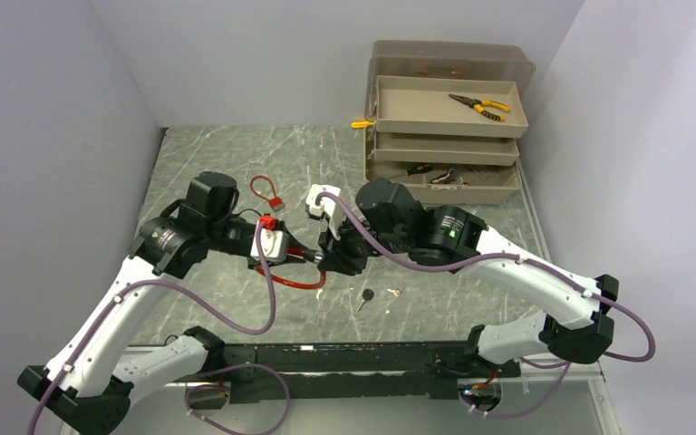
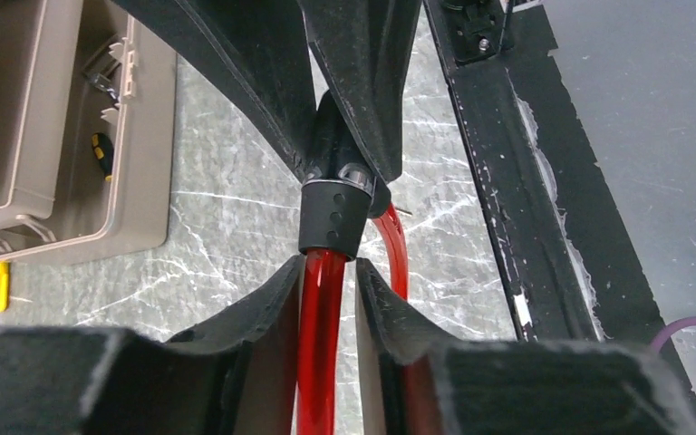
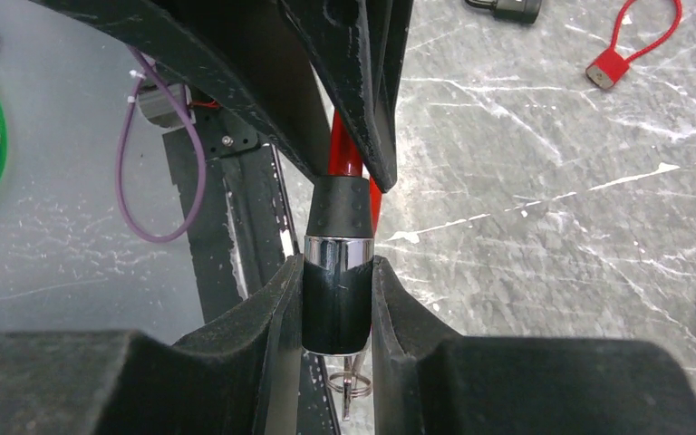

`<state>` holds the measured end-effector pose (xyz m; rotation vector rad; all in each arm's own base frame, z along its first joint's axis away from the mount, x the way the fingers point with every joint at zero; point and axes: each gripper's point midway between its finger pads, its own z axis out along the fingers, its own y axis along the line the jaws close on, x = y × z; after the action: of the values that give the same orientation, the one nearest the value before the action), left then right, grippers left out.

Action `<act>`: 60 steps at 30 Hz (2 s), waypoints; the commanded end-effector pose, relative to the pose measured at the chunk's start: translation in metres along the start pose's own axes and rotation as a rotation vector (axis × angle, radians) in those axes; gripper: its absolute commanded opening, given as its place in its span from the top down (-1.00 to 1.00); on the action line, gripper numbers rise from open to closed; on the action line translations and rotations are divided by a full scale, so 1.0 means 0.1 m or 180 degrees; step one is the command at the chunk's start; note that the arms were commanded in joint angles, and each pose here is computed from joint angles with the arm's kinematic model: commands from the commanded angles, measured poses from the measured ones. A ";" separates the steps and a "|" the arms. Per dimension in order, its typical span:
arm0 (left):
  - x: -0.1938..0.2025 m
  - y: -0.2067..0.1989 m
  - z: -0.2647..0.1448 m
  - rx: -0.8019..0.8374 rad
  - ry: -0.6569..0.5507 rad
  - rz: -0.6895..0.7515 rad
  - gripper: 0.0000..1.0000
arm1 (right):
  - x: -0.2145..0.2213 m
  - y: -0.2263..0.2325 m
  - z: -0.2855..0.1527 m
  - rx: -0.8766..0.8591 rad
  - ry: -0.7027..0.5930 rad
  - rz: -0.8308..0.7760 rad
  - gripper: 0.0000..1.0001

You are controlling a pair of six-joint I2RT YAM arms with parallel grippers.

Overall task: Unlock with the key
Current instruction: Unlock the lock.

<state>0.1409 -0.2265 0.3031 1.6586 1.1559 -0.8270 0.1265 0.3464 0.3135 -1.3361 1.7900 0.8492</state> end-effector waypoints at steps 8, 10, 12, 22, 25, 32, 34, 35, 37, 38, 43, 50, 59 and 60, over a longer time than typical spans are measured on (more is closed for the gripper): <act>-0.13 0.01 0.03 0.0026 -0.0085 -0.0003 1.00 | -0.48 0.03 -0.08 0.0043 -0.0485 -0.0244 1.00; -0.13 0.03 0.02 -0.0022 -0.0077 0.0014 1.00 | -0.47 0.02 -0.09 0.0061 -0.0485 -0.0244 0.74; -0.12 0.04 0.00 -0.0060 -0.0050 0.0009 1.00 | -0.48 -0.03 -0.14 0.0174 -0.0513 -0.0234 0.44; -0.15 0.16 -0.07 -0.0368 0.0030 -0.0110 1.00 | -0.33 -0.46 -0.67 0.1077 -0.0733 0.0078 0.41; -0.15 0.18 -0.09 -0.0435 0.0032 -0.0143 1.00 | -0.23 -0.62 -0.77 0.1397 -0.0733 0.0249 0.65; -0.26 0.23 -0.13 -0.0556 -0.0049 -0.0151 1.00 | -0.01 -0.92 -0.75 0.1914 -0.0552 0.0554 1.00; -0.27 0.25 -0.13 -0.0575 -0.0066 -0.0169 1.00 | 0.00 -0.94 -0.68 0.1926 -0.0514 0.0599 1.00; -0.27 0.26 -0.12 -0.0586 -0.0061 -0.0173 1.00 | 0.00 -0.94 -0.65 0.1922 -0.0507 0.0620 1.00; -0.26 0.28 -0.13 -0.0605 -0.0044 -0.0176 1.00 | -0.02 -0.93 -0.58 0.1867 -0.0526 0.0635 1.00; -0.25 0.28 -0.13 -0.0618 -0.0037 -0.0178 1.00 | -0.04 -0.92 -0.56 0.1837 -0.0542 0.0642 1.00; -0.24 0.32 -0.13 -0.0684 -0.0022 -0.0179 1.00 | -0.05 -0.92 -0.43 0.1783 -0.0527 0.0680 1.00; -0.27 0.37 -0.14 -0.0751 -0.0052 -0.0185 1.00 | -0.08 -0.98 -0.23 0.1838 -0.0527 0.0863 1.00; -0.27 0.43 -0.14 -0.0842 -0.0065 -0.0209 1.00 | -0.31 -1.05 -0.07 0.1920 -0.0880 0.1310 1.00; -0.28 0.43 -0.14 -0.0838 -0.0070 -0.0209 1.00 | -0.34 -1.04 -0.05 0.1908 -0.0922 0.1369 1.00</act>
<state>0.1700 -0.2224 0.3198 1.4363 1.3525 -0.7132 0.2252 0.3131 0.2930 -0.6121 2.0023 0.4523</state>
